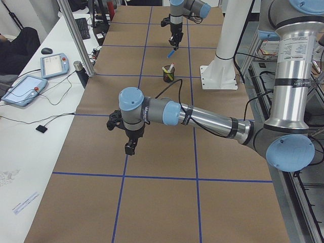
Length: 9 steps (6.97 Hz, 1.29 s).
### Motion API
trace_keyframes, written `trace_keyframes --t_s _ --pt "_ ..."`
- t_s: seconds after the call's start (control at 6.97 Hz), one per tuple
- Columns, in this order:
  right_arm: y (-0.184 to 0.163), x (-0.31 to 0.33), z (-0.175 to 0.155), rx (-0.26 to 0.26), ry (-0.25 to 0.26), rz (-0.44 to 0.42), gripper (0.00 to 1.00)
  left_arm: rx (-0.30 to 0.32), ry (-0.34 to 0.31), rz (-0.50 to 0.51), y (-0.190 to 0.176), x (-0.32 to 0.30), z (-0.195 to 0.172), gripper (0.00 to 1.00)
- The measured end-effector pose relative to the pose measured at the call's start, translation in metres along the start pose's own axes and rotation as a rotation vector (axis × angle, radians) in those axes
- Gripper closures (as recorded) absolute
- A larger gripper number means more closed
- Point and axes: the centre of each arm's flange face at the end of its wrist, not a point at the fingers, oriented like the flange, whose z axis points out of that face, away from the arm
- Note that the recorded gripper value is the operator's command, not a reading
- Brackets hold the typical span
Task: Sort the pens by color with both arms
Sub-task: 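Lift the blue marker out and lay it on the table beyond the cup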
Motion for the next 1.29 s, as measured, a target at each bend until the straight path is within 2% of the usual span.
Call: trace_keyframes --t_s 0.14,0.43,0.72,0.86,1.0,1.29 --pt "-0.017 0.003 -0.005 0.026 -0.010 -0.028 0.78 0.002 0.004 -0.012 -0.008 0.009 0.002 0.01" --pt "-0.050 0.010 -0.005 0.132 -0.020 -0.145 0.78 0.009 0.020 -0.035 -0.026 0.030 0.002 0.01" --pt "-0.085 0.013 0.014 0.257 -0.019 -0.295 0.78 0.025 0.079 -0.069 -0.047 0.057 -0.007 0.01" --pt "-0.112 0.010 0.033 0.308 -0.044 -0.348 0.78 0.027 0.105 -0.089 -0.055 0.078 -0.010 0.01" --pt "-0.137 0.005 0.053 0.338 -0.061 -0.379 0.78 0.026 0.125 -0.115 -0.062 0.107 -0.012 0.01" --pt "-0.167 -0.014 0.097 0.360 -0.086 -0.416 0.77 0.014 0.163 -0.171 -0.082 0.175 -0.012 0.01"
